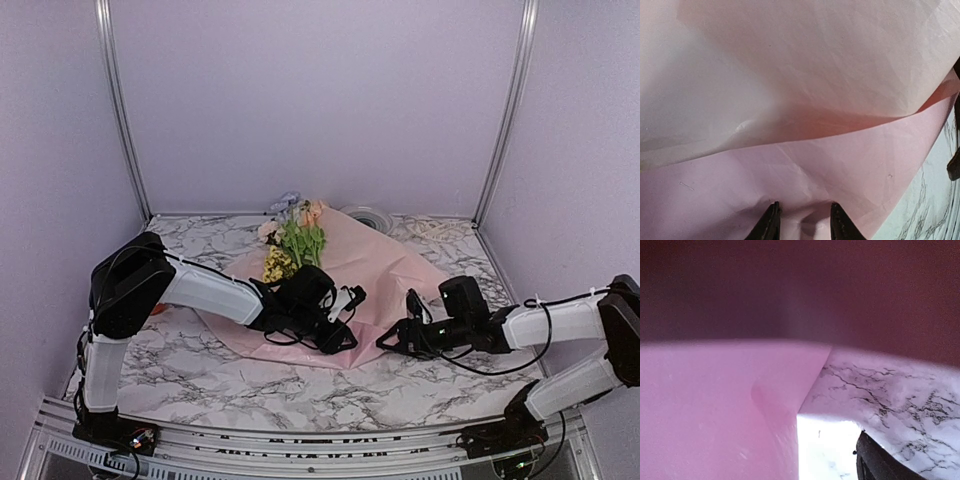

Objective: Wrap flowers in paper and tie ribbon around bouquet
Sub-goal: Pick up the one-fourth-folded wrapping paper from the center of the board.

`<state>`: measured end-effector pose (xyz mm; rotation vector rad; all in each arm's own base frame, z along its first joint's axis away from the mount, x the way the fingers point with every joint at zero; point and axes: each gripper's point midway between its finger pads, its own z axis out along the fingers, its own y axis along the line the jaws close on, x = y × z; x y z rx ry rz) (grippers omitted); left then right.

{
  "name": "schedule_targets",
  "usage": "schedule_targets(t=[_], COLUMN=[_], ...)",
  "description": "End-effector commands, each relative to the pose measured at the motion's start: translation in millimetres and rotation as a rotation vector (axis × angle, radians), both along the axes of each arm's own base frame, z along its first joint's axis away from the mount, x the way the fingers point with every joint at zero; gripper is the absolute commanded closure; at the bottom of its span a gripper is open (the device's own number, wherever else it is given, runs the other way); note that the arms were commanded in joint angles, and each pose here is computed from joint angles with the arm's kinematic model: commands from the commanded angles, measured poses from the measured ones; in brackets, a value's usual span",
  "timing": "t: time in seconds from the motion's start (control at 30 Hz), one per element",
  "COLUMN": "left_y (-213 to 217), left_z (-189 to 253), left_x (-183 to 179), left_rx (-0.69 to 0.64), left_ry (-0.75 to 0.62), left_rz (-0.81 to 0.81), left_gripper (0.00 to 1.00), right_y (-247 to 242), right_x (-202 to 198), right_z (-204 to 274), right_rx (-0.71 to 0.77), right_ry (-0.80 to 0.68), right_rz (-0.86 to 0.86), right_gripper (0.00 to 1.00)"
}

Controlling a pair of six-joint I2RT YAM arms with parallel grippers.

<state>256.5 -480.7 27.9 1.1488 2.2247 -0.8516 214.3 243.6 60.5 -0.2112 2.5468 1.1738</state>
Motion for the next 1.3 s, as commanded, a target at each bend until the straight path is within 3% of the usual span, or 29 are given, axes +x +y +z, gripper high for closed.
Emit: schedule_targets(t=[0.0,0.27,0.53,0.7,0.93,1.27], left_y=[40.4,41.9,42.8,44.4,50.9,73.1], left_z=[-47.1,-47.8,-46.9,-39.8,-3.4,16.3], left_x=[0.6,0.4,1.1,4.7,18.9,7.2], left_rx=[0.174,0.181,0.187,0.190,0.173,0.204], left_ry=[0.062,0.062,0.056,0.034,-0.071,-0.092], left_rz=[0.071,0.071,0.072,0.081,0.128,0.115], left_gripper=[0.65,0.65,0.65,0.65,0.63,0.56], right_y=[2.9,18.0,-1.9,6.9,2.4,1.4], right_x=[21.9,19.2,31.9,36.5,31.8,29.8], right_z=[13.1,14.0,9.2,24.1,21.5,23.4], right_rx=[0.036,0.014,-0.106,-0.102,-0.155,-0.197], right_ry=[-0.097,-0.147,-0.185,-0.229,-0.200,-0.180], right_rz=[-0.112,-0.114,-0.244,-0.197,-0.179,-0.166], right_gripper=[0.26,0.36,0.68,0.87,0.99,1.00])
